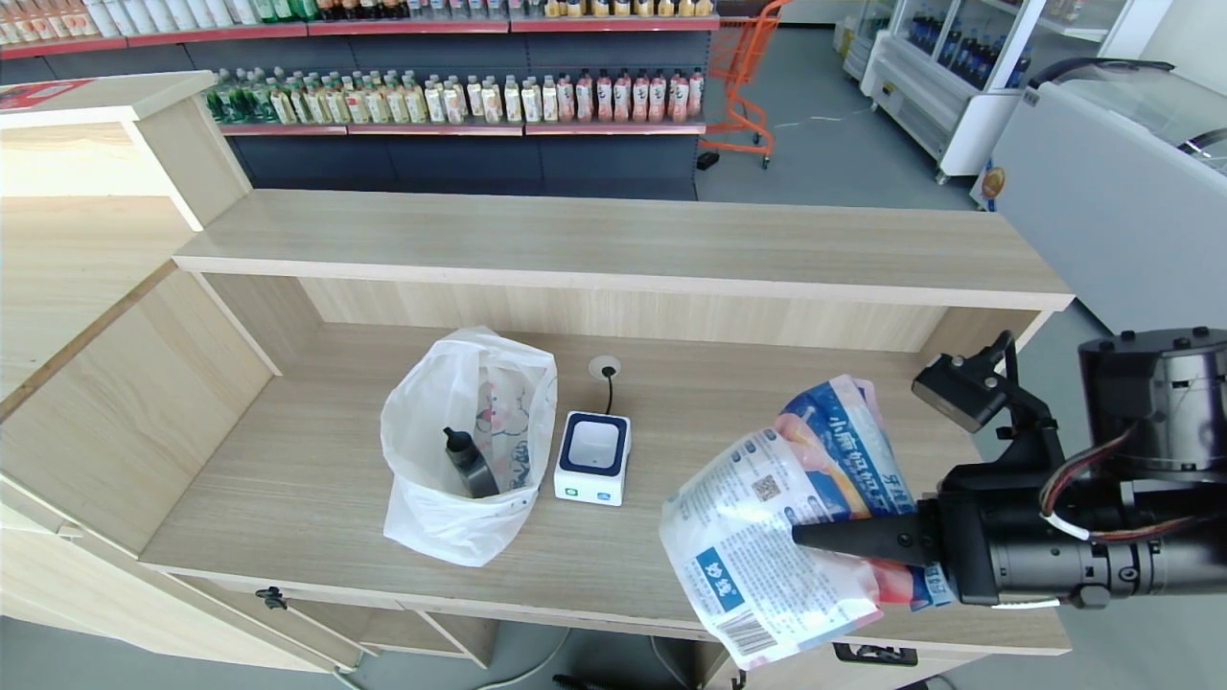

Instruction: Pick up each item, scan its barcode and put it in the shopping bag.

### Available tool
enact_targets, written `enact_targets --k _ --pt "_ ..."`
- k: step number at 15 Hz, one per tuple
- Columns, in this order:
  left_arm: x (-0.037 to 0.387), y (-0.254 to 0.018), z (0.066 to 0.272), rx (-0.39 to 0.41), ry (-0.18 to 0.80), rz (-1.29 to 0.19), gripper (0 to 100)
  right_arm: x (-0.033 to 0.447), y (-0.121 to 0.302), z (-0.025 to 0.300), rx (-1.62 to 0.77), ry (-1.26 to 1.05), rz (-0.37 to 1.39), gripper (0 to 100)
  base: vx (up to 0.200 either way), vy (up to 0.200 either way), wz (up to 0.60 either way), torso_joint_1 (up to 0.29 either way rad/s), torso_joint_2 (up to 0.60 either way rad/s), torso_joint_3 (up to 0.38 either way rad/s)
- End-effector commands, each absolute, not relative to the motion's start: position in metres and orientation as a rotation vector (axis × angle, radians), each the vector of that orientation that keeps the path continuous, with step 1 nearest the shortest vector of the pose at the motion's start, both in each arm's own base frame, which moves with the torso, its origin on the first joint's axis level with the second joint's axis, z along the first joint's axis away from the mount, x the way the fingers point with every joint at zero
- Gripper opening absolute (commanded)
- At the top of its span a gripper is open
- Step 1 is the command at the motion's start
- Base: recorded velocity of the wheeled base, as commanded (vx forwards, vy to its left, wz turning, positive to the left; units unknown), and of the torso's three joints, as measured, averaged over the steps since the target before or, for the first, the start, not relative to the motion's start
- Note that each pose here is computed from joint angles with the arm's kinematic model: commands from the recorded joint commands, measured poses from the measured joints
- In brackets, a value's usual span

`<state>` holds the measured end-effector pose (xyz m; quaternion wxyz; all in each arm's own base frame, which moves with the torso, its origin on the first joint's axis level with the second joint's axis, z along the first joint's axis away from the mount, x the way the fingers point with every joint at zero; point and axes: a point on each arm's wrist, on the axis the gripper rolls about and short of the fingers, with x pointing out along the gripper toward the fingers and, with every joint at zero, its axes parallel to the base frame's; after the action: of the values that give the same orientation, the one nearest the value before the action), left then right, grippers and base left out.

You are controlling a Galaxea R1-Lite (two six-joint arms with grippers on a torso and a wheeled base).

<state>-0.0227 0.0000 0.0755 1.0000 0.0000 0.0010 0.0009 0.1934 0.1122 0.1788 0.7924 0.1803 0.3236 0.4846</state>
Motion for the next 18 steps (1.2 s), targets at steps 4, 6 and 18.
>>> enact_targets --k 4,6,18 --pt "-0.023 0.000 0.076 0.000 0.002 0.002 100 0.194 0.114 0.179 0.380 0.693 1.050 0 0.000 0.000 0.00 0.000 0.00 0.000" --pt "-0.023 0.000 0.076 0.000 0.002 0.003 100 0.198 0.114 0.180 0.242 0.560 1.030 0 0.000 0.000 0.00 0.000 0.00 0.000" --pt "-0.023 0.000 0.076 0.002 0.002 0.002 100 0.197 0.037 0.156 -0.704 0.143 0.516 0 0.000 0.000 0.00 0.000 0.00 0.000"
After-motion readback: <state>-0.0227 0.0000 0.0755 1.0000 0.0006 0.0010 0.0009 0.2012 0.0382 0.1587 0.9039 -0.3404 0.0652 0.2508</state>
